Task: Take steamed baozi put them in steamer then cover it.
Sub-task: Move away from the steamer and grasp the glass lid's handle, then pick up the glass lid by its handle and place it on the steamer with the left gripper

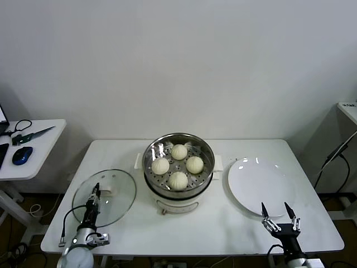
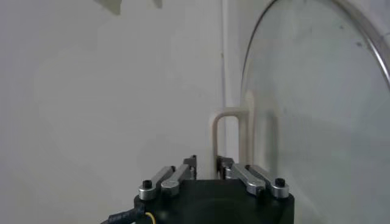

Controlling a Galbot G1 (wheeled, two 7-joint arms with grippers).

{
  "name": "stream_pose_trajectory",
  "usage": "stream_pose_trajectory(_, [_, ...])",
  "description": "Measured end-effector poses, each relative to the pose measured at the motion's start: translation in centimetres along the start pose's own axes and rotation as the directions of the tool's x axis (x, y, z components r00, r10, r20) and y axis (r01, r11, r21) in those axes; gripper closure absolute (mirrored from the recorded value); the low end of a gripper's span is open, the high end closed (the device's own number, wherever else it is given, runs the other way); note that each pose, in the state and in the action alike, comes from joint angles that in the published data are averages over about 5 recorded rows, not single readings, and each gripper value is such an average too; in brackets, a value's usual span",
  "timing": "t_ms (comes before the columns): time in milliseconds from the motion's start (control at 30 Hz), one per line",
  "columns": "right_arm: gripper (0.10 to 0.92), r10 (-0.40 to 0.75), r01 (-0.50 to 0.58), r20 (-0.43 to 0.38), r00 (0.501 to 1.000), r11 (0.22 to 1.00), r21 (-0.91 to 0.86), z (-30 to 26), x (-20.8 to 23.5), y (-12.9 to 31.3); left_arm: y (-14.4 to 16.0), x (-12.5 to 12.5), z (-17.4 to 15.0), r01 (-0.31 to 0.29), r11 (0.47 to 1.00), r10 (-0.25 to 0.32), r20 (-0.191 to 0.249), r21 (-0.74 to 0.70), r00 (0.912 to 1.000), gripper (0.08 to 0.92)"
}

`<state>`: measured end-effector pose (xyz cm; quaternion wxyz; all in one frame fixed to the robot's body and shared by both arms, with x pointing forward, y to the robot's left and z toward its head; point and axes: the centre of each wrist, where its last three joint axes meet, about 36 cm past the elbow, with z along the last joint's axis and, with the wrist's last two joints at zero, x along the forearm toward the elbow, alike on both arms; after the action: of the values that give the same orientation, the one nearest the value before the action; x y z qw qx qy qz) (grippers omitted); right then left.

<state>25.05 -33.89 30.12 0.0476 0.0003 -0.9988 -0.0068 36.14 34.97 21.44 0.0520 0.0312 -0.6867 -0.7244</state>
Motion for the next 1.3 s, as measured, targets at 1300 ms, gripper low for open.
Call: stream_pose_trajectory(1300, [0.200,0.015,-0.015,0.004,1.000,0.999,0.035,-0.3,-0.8,-0.2,25.5,-2.3,-5.2,0.105,0.990,-0.102,-0.042,0.091,0.9939,0.868])
